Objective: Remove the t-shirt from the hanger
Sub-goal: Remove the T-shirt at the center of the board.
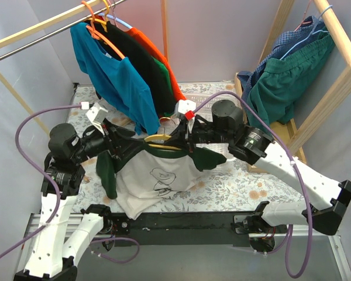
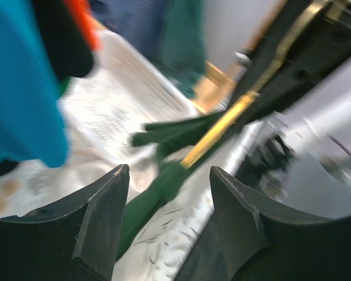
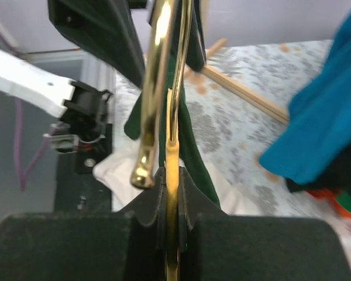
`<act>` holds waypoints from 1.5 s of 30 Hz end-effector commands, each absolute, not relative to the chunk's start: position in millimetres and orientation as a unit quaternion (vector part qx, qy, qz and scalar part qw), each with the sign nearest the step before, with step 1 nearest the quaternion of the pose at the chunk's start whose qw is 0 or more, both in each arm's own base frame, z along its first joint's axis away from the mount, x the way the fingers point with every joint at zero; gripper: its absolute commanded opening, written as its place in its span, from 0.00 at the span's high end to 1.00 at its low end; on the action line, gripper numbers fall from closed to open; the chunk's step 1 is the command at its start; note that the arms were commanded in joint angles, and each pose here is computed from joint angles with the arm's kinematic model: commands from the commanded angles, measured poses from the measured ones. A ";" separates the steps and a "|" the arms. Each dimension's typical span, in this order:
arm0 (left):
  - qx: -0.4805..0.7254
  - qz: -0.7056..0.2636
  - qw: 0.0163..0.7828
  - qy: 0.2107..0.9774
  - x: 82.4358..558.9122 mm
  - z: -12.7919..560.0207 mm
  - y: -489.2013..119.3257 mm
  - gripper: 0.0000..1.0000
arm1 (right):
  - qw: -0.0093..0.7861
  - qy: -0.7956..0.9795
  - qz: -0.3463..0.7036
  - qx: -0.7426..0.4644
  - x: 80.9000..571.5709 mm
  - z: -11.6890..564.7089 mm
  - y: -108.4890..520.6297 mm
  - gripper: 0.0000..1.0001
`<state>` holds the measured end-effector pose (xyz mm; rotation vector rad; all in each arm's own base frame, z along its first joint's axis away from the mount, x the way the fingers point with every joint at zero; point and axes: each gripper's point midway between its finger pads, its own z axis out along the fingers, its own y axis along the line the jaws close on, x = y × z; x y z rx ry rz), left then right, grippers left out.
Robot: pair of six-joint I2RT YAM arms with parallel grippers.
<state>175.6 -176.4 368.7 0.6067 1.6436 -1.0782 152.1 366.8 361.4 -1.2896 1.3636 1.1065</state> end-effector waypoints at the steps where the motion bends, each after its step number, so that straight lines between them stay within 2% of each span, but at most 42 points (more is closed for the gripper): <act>1: 0.123 -0.341 0.633 0.684 200.8 403.7 -132.6 0.42 | 0.548 0.558 0.370 -0.501 172.2 387.1 334.5 0.99; 3: 0.094 -0.323 0.645 0.687 204.0 400.4 -122.4 0.41 | 0.560 0.565 0.353 -0.492 176.9 389.7 327.3 0.99; 8: 0.044 -0.323 0.596 0.734 209.9 348.8 -118.4 0.39 | 0.573 0.562 0.344 -0.487 173.4 401.2 315.0 0.99; 13: 0.028 -0.325 0.569 0.755 213.1 317.5 -119.1 0.46 | 0.588 0.559 0.338 -0.477 176.1 412.7 311.2 0.99; 19: -0.004 -0.276 0.552 0.787 225.4 288.4 -104.0 0.48 | 0.599 0.555 0.334 -0.472 178.4 425.8 310.0 0.99; 23: -0.020 -0.275 0.537 0.797 232.4 274.3 -103.6 0.54 | 0.600 0.546 0.342 -0.474 172.6 431.3 308.1 0.99; 28: -0.040 -0.263 0.556 0.788 242.1 274.6 -96.9 0.57 | 0.596 0.540 0.352 -0.479 165.5 432.0 306.6 0.99; 35: -0.053 -0.246 0.579 0.776 252.4 275.7 -89.4 0.72 | 0.580 0.550 0.358 -0.482 160.9 417.3 304.4 0.99; 38: -0.061 -0.211 0.591 0.776 258.8 275.5 -77.4 0.95 | 0.560 0.557 0.373 -0.487 153.0 407.2 304.7 0.99; 39: -0.066 -0.202 0.596 0.774 259.7 279.8 -73.4 0.99 | 0.554 0.564 0.372 -0.486 152.2 402.6 303.1 0.99; 45: -0.172 -0.078 0.603 0.775 272.5 280.6 -19.3 1.00 | 0.524 0.597 0.357 -0.491 147.2 373.4 290.1 0.99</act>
